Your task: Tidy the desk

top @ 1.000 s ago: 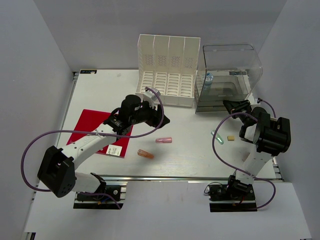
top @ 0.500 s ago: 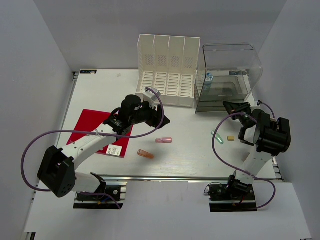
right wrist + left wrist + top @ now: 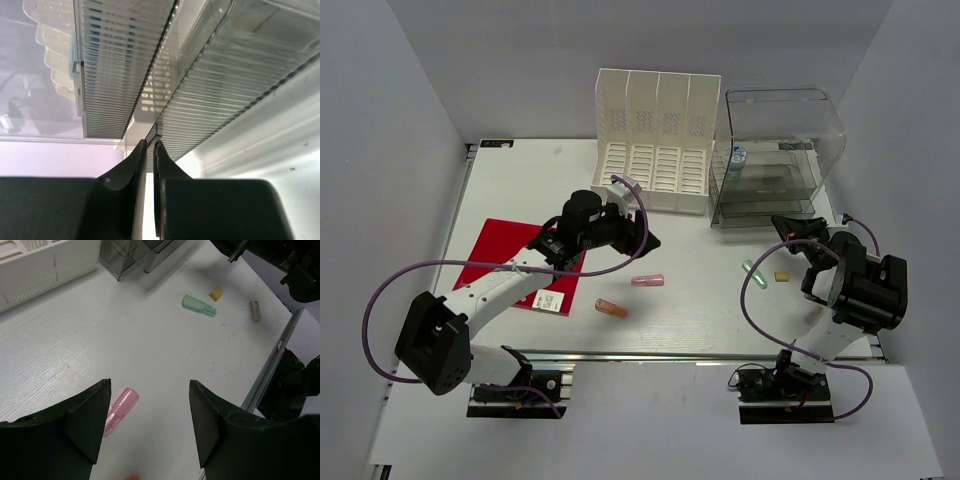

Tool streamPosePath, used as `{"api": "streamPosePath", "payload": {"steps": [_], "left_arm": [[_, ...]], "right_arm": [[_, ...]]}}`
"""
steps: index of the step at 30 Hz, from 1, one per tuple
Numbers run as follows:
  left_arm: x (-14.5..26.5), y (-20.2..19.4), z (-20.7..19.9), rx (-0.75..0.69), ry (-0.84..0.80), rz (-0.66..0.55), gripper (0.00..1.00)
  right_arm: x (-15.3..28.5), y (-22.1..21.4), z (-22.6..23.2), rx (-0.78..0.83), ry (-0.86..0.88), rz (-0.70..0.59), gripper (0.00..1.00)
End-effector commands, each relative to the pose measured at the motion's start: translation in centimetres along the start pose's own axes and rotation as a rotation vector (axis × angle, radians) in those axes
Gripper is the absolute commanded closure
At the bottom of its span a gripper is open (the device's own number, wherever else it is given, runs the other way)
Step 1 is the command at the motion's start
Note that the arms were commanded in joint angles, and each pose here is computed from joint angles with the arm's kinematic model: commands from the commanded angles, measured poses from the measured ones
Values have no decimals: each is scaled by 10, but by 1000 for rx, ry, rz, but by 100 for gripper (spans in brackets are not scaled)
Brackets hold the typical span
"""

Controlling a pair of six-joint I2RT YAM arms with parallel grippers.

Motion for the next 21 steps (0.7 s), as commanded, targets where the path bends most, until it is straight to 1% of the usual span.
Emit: {"api": "streamPosePath", "payload": {"steps": [1, 2, 4, 5, 7, 8, 12, 13, 15, 16, 17, 18, 19, 20, 21], "left_arm": [[7, 14, -4, -27, -23, -57, 26], [7, 14, -4, -28, -23, -59, 26], [7, 13, -4, -27, -23, -57, 26], [7, 13, -4, -26, -23, -54, 26], [7, 14, -4, -24, -21, -53, 24], [6, 12, -3, -24, -21, -49, 24], [6, 12, -4, -22, -25, -47, 21], [7, 14, -4, -24, -26, -50, 20], [7, 15, -4, -24, -21, -53, 20], [8, 14, -4, -23, -21, -52, 20], [8, 15, -4, -24, -20, -53, 20], [8, 16, -4, -24, -17, -54, 20], [8, 16, -4, -24, -15, -55, 23], [8, 16, -4, -23, -17, -55, 27], [8, 16, -4, -24, -20, -55, 35]], "right_arm": [[7, 4, 12, 116, 45, -13, 95], [9, 3, 8, 108, 29, -10, 91], [10, 2, 6, 112, 16, -6, 74], [9, 2, 5, 108, 7, 13, 60], [9, 0, 4, 132, -4, 37, 52], [11, -2, 4, 136, -5, 57, 46], [21, -15, 3, 154, -8, 143, 42], [25, -19, 3, 179, 2, 178, 42], [30, -23, 10, 232, 17, 207, 41], [34, -29, 6, 277, 5, 247, 41], [37, -28, 14, 328, 15, 254, 42], [40, -30, 12, 326, -25, 288, 42], [43, -28, 18, 471, -4, 292, 46], [44, -26, 20, 528, -12, 301, 49], [45, -23, 23, 586, -20, 305, 54]]}}
Point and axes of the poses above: each gripper's point midway between its finger pads, its own x axis back along the fingers, its own z axis along the line the jaws close on, y = z × x, the point moved 4 cm from there along x, back along the fingers, and after that the axes turned 8 degrees about -x, right-handed, at the moved point
